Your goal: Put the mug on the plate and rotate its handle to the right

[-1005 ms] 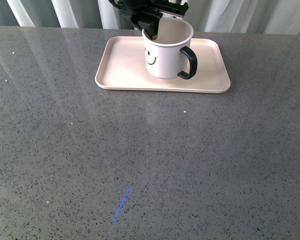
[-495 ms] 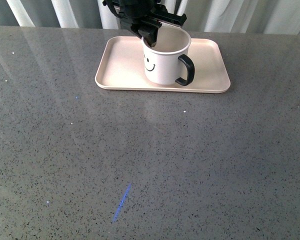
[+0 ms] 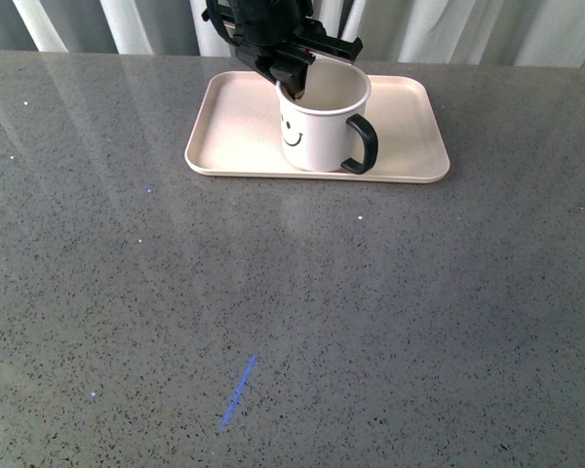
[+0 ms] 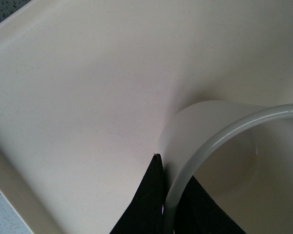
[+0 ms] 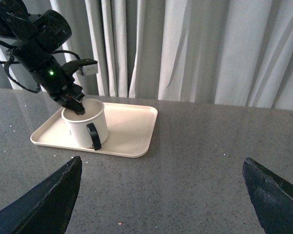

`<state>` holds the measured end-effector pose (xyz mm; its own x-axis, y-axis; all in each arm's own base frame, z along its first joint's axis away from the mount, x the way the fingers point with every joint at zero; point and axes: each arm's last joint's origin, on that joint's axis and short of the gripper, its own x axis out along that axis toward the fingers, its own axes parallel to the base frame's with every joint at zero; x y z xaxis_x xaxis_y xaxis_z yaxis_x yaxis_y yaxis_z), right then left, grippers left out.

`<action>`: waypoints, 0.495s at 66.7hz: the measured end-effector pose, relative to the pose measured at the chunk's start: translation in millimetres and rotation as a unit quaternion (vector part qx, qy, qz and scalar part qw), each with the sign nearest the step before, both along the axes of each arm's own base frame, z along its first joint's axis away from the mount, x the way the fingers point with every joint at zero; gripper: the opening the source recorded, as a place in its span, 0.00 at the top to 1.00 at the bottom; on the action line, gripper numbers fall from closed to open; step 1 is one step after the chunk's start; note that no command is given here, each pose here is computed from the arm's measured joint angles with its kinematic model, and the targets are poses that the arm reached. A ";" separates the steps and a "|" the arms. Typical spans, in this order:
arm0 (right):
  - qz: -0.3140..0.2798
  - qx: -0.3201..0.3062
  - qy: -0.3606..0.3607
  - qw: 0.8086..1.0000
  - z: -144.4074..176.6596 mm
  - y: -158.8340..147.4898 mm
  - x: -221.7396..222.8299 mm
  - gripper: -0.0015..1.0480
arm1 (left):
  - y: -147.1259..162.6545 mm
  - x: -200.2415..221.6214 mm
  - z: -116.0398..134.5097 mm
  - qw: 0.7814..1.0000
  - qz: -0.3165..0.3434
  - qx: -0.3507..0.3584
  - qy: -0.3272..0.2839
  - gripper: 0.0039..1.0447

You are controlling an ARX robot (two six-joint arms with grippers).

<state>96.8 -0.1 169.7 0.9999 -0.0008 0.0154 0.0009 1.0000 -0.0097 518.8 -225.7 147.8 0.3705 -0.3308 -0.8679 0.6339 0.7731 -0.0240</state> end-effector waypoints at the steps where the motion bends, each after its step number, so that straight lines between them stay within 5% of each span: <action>1: 0.000 0.000 0.000 1.000 0.0 0.0 0.0 0.09 | 0.0 0.0 0.0 1.000 0.000 0.000 0.000 0.98; 22: 0.000 0.000 0.000 1.000 0.0 0.0 0.0 0.09 | -1.8 -0.6 -2.1 1.000 -0.001 0.001 0.002 0.96; 33: 0.000 0.000 0.000 1.000 0.0 0.0 0.0 0.09 | -3.7 -1.4 -2.1 1.000 -0.004 0.000 0.002 0.71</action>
<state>96.8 0.0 169.7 0.9999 -0.0004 0.0154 0.0005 0.9999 -0.0101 517.4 -229.4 145.8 0.3645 -0.3334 -0.8695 0.6394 0.7684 -0.0266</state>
